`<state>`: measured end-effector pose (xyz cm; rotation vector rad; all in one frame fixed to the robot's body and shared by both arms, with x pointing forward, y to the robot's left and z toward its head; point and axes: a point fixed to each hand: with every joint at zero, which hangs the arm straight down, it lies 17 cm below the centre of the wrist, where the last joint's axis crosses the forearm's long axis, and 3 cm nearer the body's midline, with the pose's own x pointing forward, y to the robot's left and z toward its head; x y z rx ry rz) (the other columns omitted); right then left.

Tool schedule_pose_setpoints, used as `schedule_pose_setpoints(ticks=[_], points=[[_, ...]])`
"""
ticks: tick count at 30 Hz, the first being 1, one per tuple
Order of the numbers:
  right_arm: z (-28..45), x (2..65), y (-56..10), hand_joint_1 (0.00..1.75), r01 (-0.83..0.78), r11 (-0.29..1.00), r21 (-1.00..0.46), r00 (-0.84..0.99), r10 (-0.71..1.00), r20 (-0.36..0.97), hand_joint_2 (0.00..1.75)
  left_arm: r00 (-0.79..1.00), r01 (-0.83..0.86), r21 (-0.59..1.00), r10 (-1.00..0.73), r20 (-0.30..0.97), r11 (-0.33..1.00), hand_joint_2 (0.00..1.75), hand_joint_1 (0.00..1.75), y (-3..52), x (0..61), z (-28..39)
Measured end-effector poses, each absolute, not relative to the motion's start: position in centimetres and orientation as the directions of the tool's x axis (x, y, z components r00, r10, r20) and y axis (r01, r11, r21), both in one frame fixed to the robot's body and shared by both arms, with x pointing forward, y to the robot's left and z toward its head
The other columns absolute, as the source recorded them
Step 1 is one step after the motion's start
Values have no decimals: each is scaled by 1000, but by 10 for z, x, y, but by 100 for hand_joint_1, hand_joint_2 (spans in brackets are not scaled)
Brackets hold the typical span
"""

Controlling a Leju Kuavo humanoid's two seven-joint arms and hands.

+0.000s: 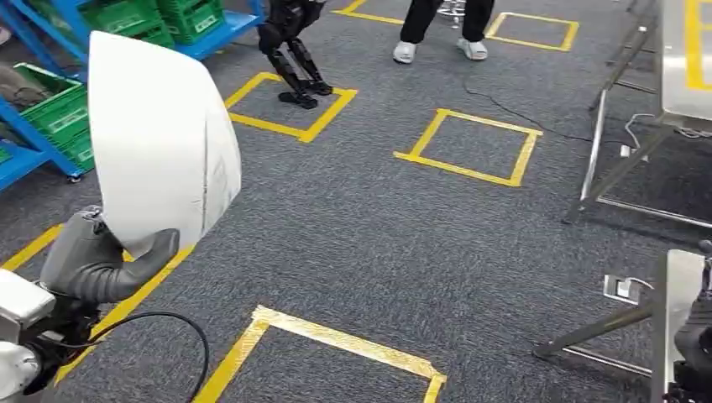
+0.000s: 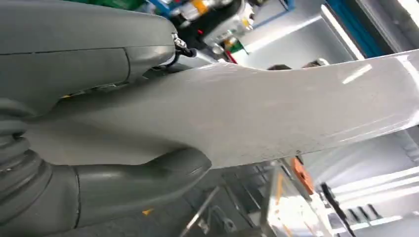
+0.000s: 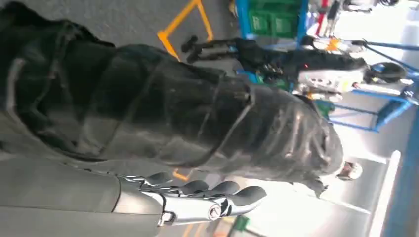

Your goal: Take the parts from the cabinet and place them on the table.

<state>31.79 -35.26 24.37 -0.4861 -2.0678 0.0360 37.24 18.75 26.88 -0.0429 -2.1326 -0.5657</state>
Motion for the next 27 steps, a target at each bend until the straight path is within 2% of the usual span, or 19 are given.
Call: schedule_pose_setpoints(ticks=[27], points=[[251,306,-343,0,322,928,-189,-466,329,821,0,-628,242,333,-114,770,911,175,175,188,366,284]])
